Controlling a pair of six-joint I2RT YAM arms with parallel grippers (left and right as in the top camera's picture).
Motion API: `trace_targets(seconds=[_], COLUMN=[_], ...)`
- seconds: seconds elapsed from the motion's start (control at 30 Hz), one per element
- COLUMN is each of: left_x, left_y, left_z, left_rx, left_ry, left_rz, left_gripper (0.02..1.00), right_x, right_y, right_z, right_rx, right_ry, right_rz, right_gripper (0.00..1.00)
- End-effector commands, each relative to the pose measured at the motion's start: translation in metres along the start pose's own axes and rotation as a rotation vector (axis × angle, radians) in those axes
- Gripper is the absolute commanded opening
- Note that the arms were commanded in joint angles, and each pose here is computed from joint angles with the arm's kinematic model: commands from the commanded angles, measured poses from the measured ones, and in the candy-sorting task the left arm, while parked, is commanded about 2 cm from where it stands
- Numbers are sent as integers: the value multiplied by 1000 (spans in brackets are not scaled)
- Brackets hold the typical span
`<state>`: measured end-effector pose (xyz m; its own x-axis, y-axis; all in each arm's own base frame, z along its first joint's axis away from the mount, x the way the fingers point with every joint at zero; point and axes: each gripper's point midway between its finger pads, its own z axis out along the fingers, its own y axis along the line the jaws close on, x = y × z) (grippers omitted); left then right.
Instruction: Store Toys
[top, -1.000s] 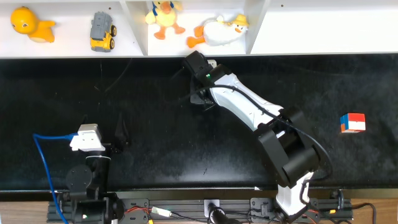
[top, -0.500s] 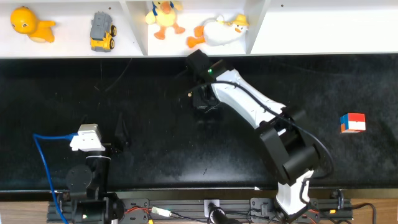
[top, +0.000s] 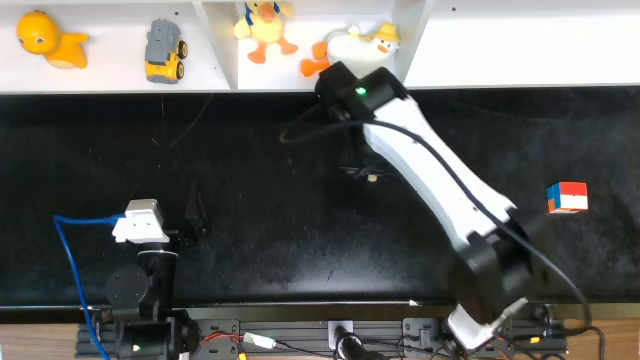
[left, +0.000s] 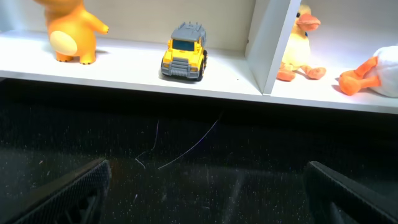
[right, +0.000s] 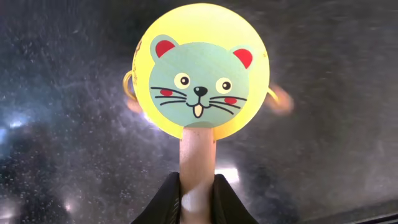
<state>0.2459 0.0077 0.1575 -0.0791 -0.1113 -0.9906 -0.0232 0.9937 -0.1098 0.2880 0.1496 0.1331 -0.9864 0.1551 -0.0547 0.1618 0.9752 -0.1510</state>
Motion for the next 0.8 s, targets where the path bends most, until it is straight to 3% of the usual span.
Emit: trace_targets(seconds=[0.03,0.3,0.57,0.8], left_x=[0,0,0,0], left_y=[0,0,0,0], left_z=[0,0,0,0], left_rx=[-3,-3,-3,-3], left_ry=[-7,-7,-7,-7], left_rz=[-15,-15,-15,-14], left_gripper=[998,998,998,998], right_x=[-1,-26,-93,-147], right_y=[-35,-91,-116,-117], right_z=[-4,8,8,0], right_rx=[29,-8,-109,-145], right_ry=[-58,-81,-261,-459], right_rz=[99,204,131,-33], right_gripper=[47,42,47,51])
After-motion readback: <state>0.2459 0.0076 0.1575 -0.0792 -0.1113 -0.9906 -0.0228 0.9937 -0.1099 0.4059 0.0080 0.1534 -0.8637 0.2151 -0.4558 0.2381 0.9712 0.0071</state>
